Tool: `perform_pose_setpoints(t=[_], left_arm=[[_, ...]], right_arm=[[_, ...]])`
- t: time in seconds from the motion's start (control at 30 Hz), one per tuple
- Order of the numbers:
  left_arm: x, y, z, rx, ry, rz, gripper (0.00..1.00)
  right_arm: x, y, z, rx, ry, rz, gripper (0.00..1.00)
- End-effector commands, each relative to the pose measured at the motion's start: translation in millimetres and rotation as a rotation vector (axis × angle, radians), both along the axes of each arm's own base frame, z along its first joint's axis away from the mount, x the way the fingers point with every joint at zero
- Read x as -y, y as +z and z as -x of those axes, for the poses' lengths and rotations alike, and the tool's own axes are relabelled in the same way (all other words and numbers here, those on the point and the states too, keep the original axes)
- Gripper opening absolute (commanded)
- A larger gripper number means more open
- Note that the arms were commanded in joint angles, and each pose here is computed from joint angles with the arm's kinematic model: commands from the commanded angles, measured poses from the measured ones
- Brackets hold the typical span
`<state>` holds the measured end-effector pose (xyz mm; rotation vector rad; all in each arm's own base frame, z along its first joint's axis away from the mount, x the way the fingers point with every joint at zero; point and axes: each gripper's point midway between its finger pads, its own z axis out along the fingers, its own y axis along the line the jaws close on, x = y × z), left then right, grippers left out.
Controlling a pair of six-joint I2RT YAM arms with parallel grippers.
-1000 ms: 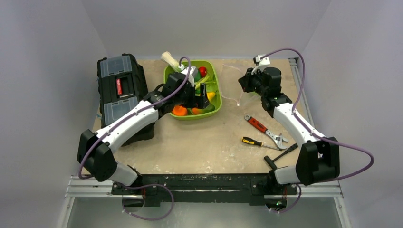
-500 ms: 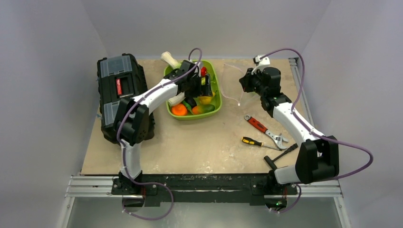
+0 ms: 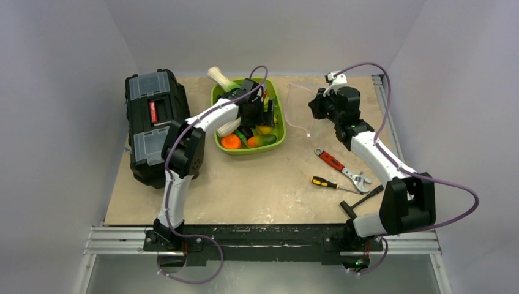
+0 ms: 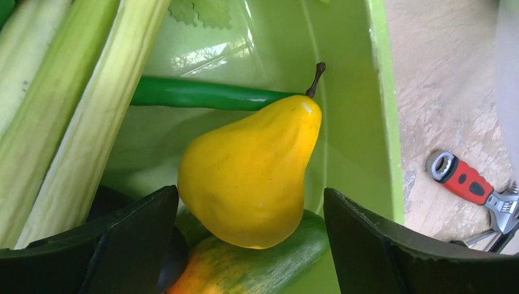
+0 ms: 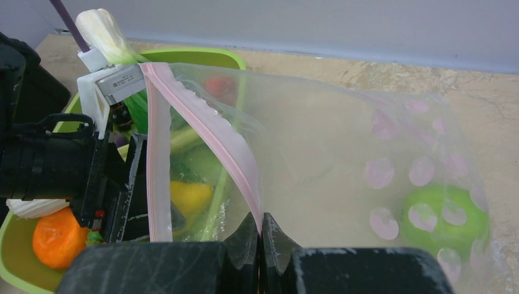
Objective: Place the food in the zip-top bag and seal the zipper
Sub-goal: Pick up the fake fruit from the bin, then place the fake fruit in the zipper food storage bag.
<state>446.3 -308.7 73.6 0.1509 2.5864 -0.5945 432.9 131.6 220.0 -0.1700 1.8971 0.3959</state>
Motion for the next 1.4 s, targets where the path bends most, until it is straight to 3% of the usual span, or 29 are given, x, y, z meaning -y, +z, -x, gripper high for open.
perform_pose_setpoints(t=[0.0, 0.13, 0.2, 0.27, 0.47, 0.7, 1.0, 1.13, 1.37], left_arm=[[3.3, 3.1, 3.0, 0.009, -0.026, 0.015, 0.84], [4.6, 2.4, 4.9, 0.003, -0.035, 0.023, 0.74], [3.8, 5.9, 4.0, 0.012, -0.038, 0.02, 0.63], [-0.4, 14.6, 1.1, 0.035, -0.027, 0.007, 0.44], [-15.8, 64.0, 2.5, 0.168, 0.016, 0.005, 0.22], [-19.6, 130.1, 40.2, 0.236, -0.004, 0.129, 0.2], [49.3, 202.0, 118.1, 0.041, -0.17, 0.591, 0.1], [71.5, 215.8, 118.6, -0.043, -0.175, 0.663, 0.08], [93.8, 194.5, 90.9, -0.152, -0.083, 0.702, 0.08]], right_arm=[[-0.9, 29.4, -10.8, 0.09, -0.006, 0.003, 0.0], [-0.9, 31.5, -9.9, 0.095, -0.002, 0.001, 0.0], [-1.4, 32.9, -9.2, 0.099, 0.001, 0.002, 0.0], [-1.5, 34.3, -8.5, 0.103, 0.002, 0.002, 0.0], [-2.5, 38.6, -6.5, 0.111, 0.009, -0.005, 0.0], [-5.0, 39.9, -4.7, 0.112, 0.022, -0.015, 0.0], [-7.5, 41.9, -2.5, 0.126, 0.038, -0.022, 0.0], [-8.6, 46.4, 1.0, 0.139, 0.05, -0.027, 0.0], [-10.6, 52.1, 5.4, 0.163, 0.072, -0.027, 0.0]])
